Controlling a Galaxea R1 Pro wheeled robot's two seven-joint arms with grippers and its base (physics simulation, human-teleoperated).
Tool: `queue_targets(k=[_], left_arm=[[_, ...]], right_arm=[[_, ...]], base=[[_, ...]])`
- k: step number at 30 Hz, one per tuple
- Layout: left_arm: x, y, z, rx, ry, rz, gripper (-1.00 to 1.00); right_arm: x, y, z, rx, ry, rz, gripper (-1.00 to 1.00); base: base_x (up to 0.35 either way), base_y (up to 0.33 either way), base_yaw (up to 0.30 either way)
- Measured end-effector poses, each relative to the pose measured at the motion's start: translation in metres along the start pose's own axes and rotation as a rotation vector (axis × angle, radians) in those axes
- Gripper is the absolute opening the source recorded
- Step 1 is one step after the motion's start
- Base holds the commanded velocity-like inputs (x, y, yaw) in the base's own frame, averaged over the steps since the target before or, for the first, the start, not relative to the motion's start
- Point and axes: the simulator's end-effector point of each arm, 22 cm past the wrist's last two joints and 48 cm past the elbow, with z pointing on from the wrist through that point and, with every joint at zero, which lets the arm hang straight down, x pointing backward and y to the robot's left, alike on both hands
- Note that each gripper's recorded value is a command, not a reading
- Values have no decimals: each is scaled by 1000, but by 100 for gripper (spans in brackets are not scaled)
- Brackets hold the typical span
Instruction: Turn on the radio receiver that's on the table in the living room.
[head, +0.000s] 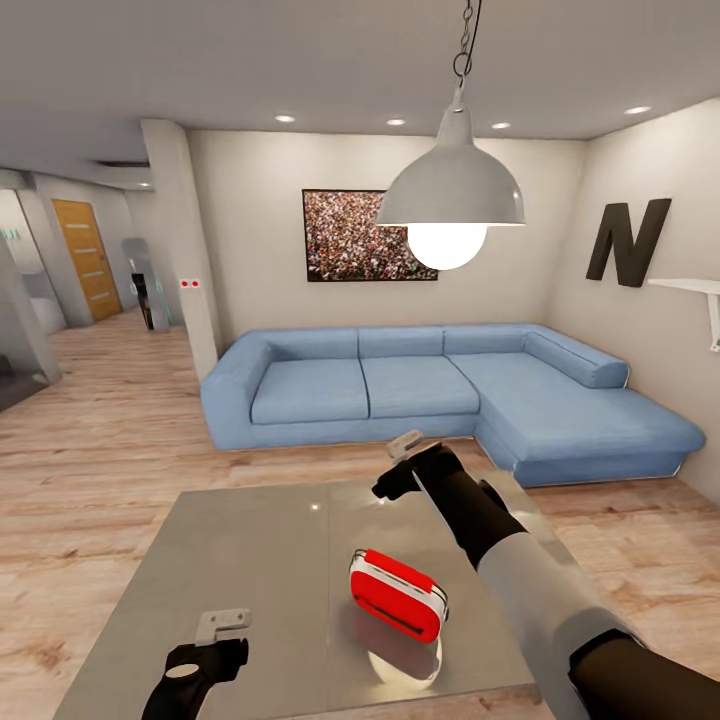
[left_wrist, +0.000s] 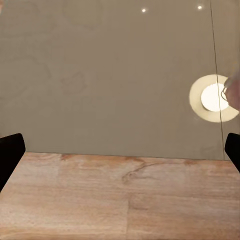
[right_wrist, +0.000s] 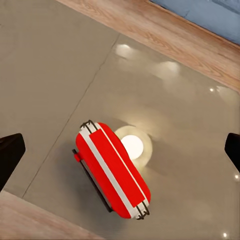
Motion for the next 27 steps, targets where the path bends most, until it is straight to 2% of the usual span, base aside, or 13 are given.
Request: queue_targets(k=[3, 9, 12, 17, 20, 24, 27], left_arm=[[0, -1, 0, 2, 0, 0, 100], [-1, -1, 0, 3, -2, -1, 100], [-10, 1, -3, -2, -23, -6, 100], [-66, 10, -24, -17, -136, -32, 100], [-88, 13, -36, -17, -151, -35, 100], [-151, 12, -59, -7, -147, -37, 100], [-208, 6, -75, 14, -182, -47, 100]], right_arm=[[5, 5, 3, -4, 14, -17, 100], [27, 7, 13, -11, 71, -16, 100], [31, 7, 14, -12, 82, -16, 100], [34, 7, 15, -12, 88, -17, 100], [34, 7, 15, -11, 89, -17, 100], [34, 7, 15, -10, 89, -18, 100], [35, 7, 16, -9, 89, -19, 100]], base=[[0, 0, 0], [0, 0, 0], [0, 0, 0], [0, 0, 0], [0, 0, 0], [0, 0, 0], [0, 0, 0]])
